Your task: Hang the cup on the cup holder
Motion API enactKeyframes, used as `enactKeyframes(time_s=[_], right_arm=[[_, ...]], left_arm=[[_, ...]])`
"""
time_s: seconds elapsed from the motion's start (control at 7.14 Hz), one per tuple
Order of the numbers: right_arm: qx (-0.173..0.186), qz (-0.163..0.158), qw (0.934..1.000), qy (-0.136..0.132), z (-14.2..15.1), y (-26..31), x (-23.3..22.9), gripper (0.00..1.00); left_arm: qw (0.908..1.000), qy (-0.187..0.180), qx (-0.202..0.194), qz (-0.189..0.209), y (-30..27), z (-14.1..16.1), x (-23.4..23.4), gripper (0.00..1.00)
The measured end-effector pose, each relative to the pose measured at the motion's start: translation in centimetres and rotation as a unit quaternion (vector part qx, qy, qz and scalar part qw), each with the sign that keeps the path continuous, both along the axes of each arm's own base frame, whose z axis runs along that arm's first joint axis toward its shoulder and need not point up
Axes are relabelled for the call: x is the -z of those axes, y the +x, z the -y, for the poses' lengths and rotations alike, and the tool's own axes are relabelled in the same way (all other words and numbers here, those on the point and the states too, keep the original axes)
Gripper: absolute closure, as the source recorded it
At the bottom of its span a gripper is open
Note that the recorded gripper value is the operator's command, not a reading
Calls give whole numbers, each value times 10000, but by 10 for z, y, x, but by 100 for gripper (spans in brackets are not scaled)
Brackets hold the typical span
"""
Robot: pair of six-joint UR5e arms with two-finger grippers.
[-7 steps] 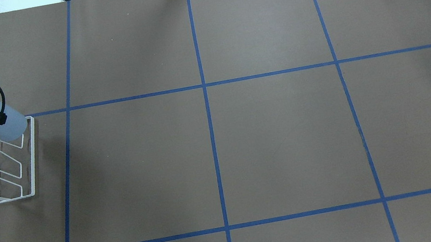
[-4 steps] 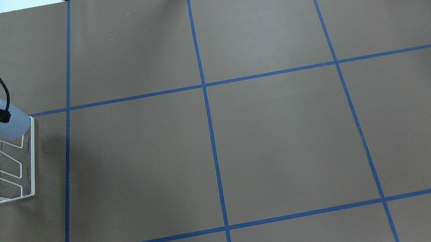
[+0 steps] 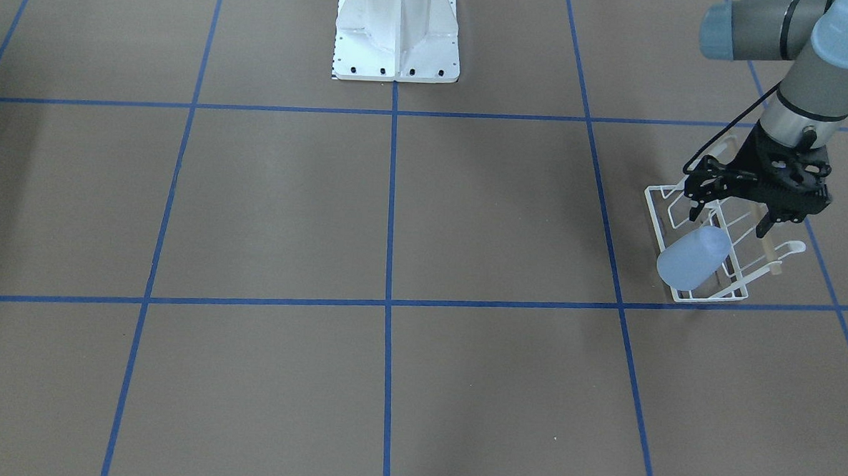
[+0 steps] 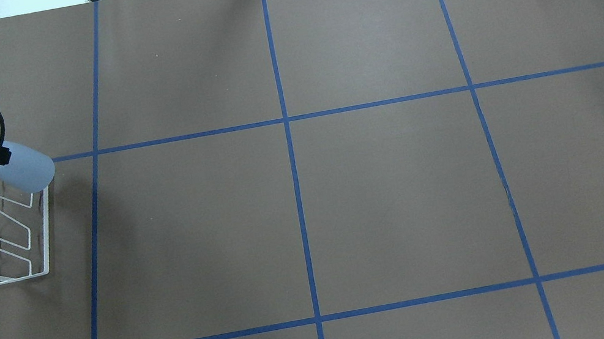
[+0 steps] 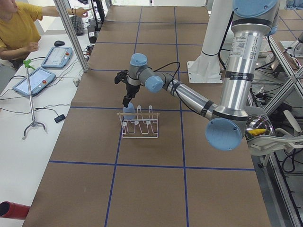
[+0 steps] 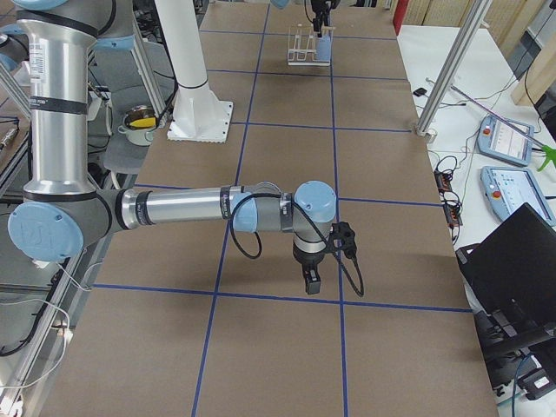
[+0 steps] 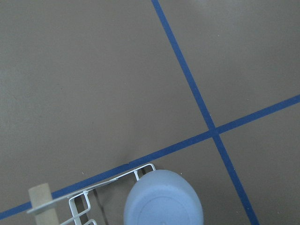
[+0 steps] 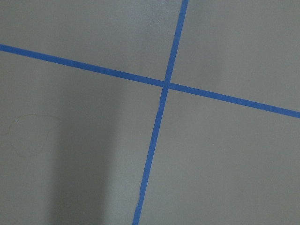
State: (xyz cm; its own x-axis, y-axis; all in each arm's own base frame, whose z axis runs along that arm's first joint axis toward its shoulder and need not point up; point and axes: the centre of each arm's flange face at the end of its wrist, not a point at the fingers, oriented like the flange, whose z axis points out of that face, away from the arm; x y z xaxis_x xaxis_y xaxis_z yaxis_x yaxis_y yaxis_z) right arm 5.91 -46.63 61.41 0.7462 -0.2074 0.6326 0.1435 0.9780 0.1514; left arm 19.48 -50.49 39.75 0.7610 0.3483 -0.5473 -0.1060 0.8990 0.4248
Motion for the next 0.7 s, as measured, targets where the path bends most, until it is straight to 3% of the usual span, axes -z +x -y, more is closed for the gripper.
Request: enactKeyframes(time_s=[0.42,0.7], right_arm=[[-13,-33,9999,-140,-4,1,-11,0],[-84,-39,9998,-200,-11,11,-20,0]], left_arm=[[9996,-27,-163,249,-107,22,-4,1],[9985,-89,-416,343,-183,41,-64,1]])
